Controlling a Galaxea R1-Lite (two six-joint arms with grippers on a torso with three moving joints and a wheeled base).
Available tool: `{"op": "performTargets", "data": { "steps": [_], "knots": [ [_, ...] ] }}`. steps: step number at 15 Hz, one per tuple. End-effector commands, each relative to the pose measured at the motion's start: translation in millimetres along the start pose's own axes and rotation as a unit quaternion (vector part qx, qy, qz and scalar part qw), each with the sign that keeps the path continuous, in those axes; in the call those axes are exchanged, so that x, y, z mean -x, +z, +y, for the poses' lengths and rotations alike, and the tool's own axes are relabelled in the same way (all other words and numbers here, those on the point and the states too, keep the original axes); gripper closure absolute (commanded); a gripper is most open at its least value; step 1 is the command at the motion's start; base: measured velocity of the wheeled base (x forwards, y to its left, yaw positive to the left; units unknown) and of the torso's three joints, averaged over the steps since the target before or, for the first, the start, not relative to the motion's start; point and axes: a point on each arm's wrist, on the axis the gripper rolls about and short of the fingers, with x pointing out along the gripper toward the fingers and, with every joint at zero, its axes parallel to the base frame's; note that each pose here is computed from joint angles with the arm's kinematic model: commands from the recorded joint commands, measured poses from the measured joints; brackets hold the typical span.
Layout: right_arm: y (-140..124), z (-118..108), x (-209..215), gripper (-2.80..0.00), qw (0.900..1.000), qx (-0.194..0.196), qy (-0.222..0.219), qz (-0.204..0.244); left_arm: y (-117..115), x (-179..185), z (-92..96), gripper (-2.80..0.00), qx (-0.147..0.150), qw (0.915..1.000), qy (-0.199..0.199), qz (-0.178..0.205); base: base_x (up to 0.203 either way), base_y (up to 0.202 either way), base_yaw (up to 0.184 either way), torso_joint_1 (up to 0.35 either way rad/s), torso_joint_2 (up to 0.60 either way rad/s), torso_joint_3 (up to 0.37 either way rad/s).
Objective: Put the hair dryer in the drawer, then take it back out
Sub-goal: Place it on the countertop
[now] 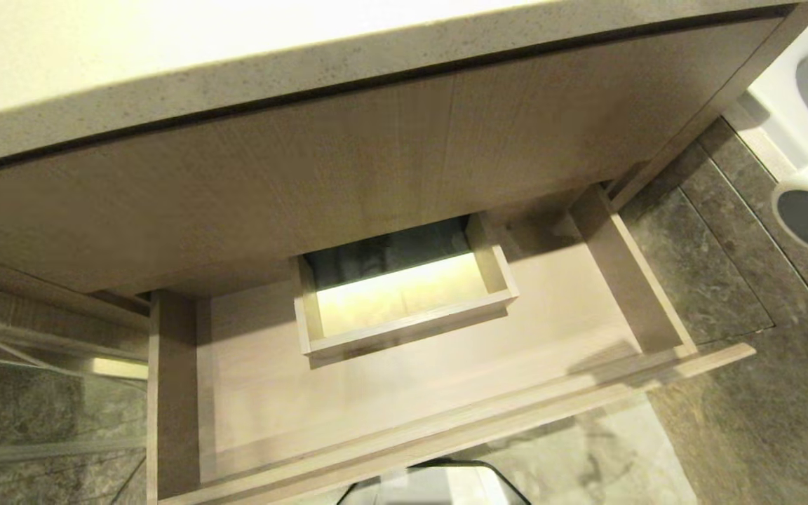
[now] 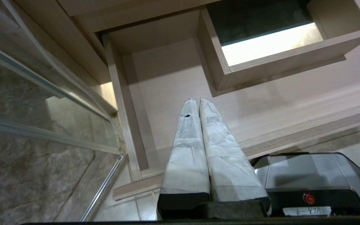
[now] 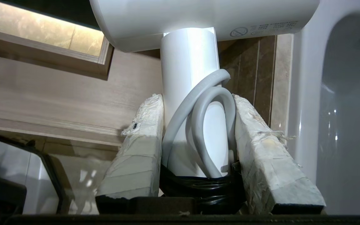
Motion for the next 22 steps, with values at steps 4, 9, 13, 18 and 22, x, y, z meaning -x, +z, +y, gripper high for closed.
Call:
{"op": "performTargets", "data": {
  "steps": [4, 9, 13, 18, 22],
  "knots": [
    [1, 0, 2, 0.00, 1.000, 0.002, -0.004, -0.004, 0, 0, 0.0, 0.00, 0.000, 1.0000, 0.000, 0.000, 0.000, 0.000, 0.000, 0.333, -0.53, -0.241],
    [3, -2, 0, 0.00, 1.000, 0.005, -0.009, -0.012, 0, 0, 0.0, 0.00, 0.000, 1.0000, 0.000, 0.000, 0.000, 0.000, 0.000, 0.301, -0.56, -0.260],
    [4, -3, -1, 0.00, 1.000, 0.005, -0.011, -0.014, 0, 0, 0.0, 0.00, 0.000, 1.0000, 0.000, 0.000, 0.000, 0.000, 0.000, 0.329, -0.61, -0.289],
    [5, -6, -7, 0.00, 1.000, 0.004, -0.019, -0.002, 0, 0, 0.0, 0.00, 0.000, 1.0000, 0.000, 0.000, 0.000, 0.000, 0.000, 0.177, -0.33, -0.159],
    [4, -7, -11, 0.00, 1.000, 0.002, -0.018, 0.003, 0, 0, 0.0, 0.00, 0.000, 1.0000, 0.000, 0.000, 0.000, 0.000, 0.000, 0.000, 0.00, 0.000]
  ]
}}
